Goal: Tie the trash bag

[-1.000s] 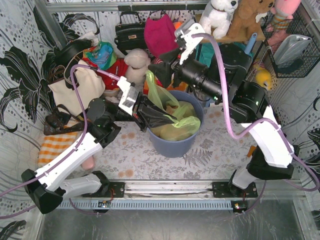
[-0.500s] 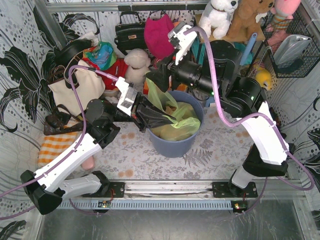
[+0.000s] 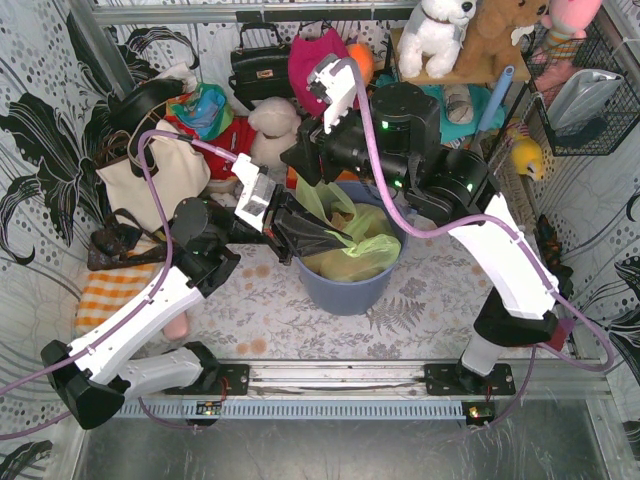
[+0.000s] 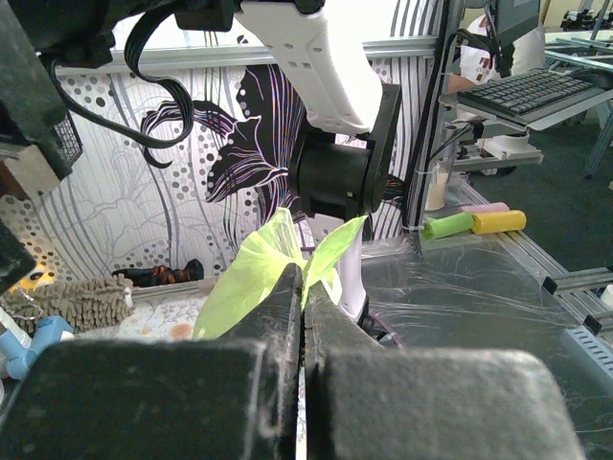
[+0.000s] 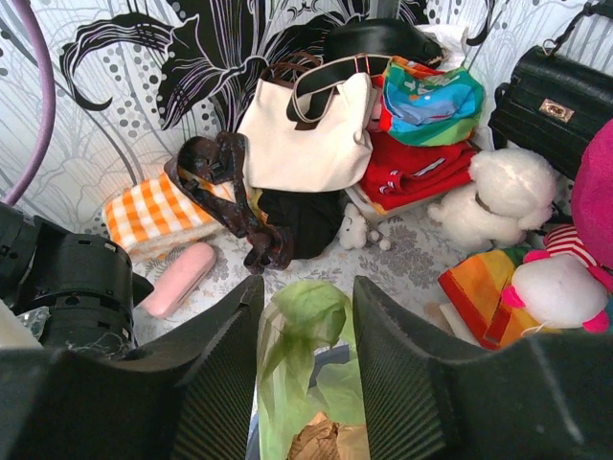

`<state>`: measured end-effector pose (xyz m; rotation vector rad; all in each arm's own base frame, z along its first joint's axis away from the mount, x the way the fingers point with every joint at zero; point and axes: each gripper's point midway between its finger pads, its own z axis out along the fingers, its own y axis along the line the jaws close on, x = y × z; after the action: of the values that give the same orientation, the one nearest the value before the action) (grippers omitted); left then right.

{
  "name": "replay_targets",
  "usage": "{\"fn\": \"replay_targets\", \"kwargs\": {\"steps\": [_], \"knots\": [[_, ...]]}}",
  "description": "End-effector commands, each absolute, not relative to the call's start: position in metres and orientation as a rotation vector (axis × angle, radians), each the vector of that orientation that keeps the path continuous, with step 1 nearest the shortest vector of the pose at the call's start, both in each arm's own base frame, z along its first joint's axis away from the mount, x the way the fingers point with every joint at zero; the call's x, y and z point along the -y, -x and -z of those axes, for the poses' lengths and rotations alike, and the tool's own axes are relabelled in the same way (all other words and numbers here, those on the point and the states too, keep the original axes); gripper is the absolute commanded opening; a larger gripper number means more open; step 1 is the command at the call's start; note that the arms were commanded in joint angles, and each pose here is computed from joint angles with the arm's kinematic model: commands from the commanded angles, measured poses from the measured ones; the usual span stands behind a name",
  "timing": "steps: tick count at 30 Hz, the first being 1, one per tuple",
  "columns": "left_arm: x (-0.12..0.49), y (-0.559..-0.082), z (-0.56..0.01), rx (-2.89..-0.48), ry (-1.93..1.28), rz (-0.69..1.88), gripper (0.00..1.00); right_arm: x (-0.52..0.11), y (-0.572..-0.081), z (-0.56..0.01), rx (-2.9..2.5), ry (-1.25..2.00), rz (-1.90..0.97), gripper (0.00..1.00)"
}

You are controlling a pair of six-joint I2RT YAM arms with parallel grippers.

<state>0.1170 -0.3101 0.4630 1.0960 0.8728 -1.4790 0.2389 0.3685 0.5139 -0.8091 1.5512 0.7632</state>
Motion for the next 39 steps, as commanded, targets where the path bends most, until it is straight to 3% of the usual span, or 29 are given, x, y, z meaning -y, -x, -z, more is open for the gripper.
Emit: {"fn": "replay_targets", "kwargs": {"steps": [1,4,8,14,20,24,29,39], "knots": [[0.305,-0.113,-0.474,-0.829,-1.092,1.459,0.02,-0.362,-0.24,-0.522,-1.548,0.764,-0.767,0.4],[0.306,-0.113,-0.475,-0.829,-1.094,1.459,0.02,-0.36,-0.239,-0.525,-1.543,0.756,-0.774,0.35],[0.306,-0.114,-0.475,-0.828,-1.095,1.457,0.02,-0.357,-0.238,-0.528,-1.535,0.744,-0.772,0.43],[0.306,-0.114,-0.475,-0.831,-1.094,1.455,0.02,-0.346,-0.232,-0.536,-1.524,0.726,-0.78,0.45],[0.308,-0.117,-0.474,-0.837,-1.093,1.458,0.02,-0.339,-0.227,-0.54,-1.518,0.713,-0.791,0.45],[0.308,-0.116,-0.476,-0.835,-1.095,1.46,0.02,-0.337,-0.224,-0.541,-1.517,0.713,-0.798,0.41],[0.309,-0.117,-0.478,-0.833,-1.096,1.461,0.02,-0.343,-0.226,-0.534,-1.537,0.727,-0.798,0.47],[0.308,-0.116,-0.481,-0.83,-1.092,1.468,0.02,-0.349,-0.235,-0.53,-1.544,0.719,-0.77,0.45]]}}
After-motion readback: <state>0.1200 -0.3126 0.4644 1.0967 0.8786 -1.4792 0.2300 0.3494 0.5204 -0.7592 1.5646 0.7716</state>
